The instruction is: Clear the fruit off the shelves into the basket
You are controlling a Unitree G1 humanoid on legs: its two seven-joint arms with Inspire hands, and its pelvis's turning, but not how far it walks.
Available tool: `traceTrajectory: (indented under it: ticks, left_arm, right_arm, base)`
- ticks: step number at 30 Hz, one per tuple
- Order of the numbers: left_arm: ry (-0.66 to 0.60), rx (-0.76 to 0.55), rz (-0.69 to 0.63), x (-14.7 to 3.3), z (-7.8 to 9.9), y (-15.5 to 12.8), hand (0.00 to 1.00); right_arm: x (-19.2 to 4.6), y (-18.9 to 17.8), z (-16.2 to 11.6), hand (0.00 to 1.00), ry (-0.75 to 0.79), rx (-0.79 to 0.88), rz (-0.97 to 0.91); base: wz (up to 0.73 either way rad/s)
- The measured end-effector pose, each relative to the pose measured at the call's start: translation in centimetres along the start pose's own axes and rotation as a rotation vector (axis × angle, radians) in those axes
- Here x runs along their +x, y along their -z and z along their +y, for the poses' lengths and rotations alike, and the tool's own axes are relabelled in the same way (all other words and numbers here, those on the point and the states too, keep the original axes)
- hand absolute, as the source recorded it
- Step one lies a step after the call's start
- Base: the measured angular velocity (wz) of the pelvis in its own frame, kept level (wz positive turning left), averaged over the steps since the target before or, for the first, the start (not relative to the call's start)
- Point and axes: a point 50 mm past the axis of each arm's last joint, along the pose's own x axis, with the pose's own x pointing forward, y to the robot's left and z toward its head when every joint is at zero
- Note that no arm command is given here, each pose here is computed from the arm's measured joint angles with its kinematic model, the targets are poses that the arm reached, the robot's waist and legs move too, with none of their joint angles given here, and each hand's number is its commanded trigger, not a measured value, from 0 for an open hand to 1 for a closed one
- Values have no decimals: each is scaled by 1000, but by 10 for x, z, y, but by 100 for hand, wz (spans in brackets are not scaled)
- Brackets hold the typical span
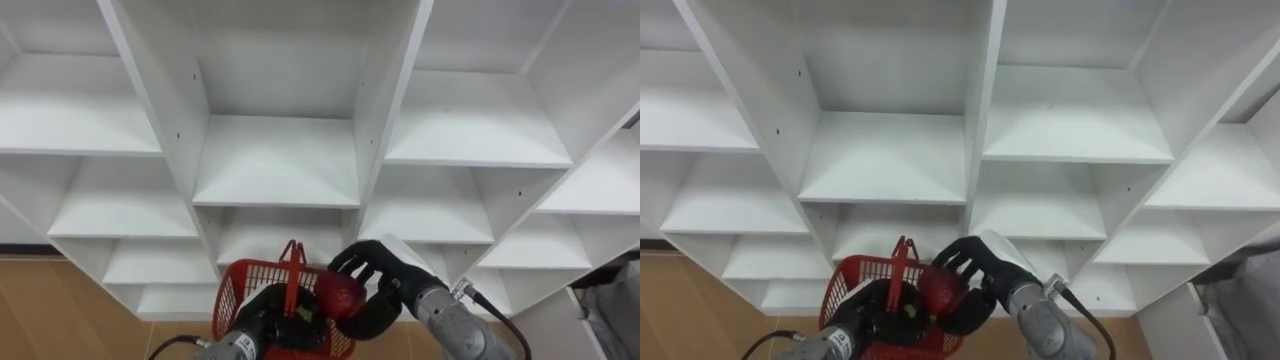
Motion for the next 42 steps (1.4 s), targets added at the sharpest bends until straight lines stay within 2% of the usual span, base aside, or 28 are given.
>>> traceTrajectory:
  ticks: [36,42]
  left_arm:
    - [11,9,7,0,-3,2,100]
    - [5,-2,11,-1,-2,3,100]
  right_arm:
    - [1,-1,-1,0,8,0,-4]
    - [0,0,-3,0,50,132,-19]
  base:
    - [0]
    - [7]
